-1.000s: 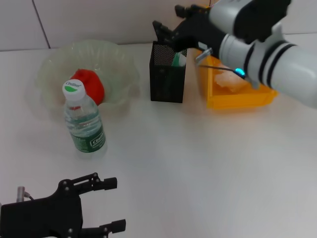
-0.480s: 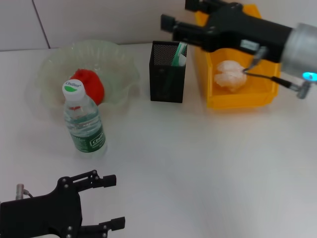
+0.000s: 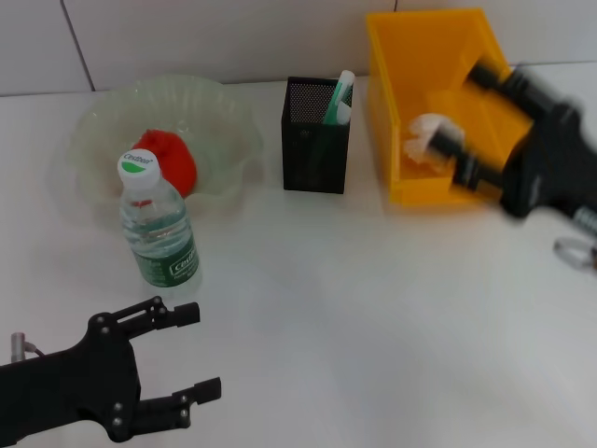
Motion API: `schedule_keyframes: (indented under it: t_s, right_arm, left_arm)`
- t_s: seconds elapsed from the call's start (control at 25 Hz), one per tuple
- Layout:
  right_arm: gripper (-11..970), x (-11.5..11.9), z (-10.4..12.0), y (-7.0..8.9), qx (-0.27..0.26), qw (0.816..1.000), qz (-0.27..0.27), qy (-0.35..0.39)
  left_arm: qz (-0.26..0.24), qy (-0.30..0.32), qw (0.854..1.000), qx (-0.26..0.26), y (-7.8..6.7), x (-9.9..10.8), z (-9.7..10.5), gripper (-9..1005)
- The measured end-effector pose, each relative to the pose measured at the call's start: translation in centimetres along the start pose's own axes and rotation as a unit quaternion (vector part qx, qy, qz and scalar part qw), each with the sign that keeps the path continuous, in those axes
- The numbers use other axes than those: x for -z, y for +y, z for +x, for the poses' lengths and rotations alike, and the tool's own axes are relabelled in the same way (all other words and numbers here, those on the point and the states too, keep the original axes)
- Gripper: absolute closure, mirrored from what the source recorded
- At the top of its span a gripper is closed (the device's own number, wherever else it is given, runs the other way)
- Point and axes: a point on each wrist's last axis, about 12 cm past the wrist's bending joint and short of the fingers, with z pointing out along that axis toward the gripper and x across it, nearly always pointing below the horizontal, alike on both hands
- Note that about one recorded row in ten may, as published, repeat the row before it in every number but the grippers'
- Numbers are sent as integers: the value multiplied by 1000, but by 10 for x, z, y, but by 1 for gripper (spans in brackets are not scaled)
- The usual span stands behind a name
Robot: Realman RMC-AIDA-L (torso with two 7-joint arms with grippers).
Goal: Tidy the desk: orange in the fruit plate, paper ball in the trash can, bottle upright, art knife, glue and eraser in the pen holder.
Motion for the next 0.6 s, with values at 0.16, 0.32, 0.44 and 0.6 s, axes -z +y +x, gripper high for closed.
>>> schedule_keyframes:
  t_s: [0.16, 0.32, 0.44, 0.6]
  right_arm:
    - [167, 8, 23, 22, -23, 990, -106, 84]
    - [167, 10, 32, 36, -59, 971, -187, 137]
    - [167, 12, 37, 40, -73, 965, -199, 153]
    - [167, 13, 42, 43, -83, 963, -199, 163]
  left_arm:
    - [-8, -6, 1000, -9, 0, 0, 0, 183]
    - [-6, -6, 1000, -11, 2, -2, -1, 183]
    - [-5, -7, 1000, -13, 2, -4, -2, 183]
    - [-1, -7, 1000, -12, 2, -5, -1, 183]
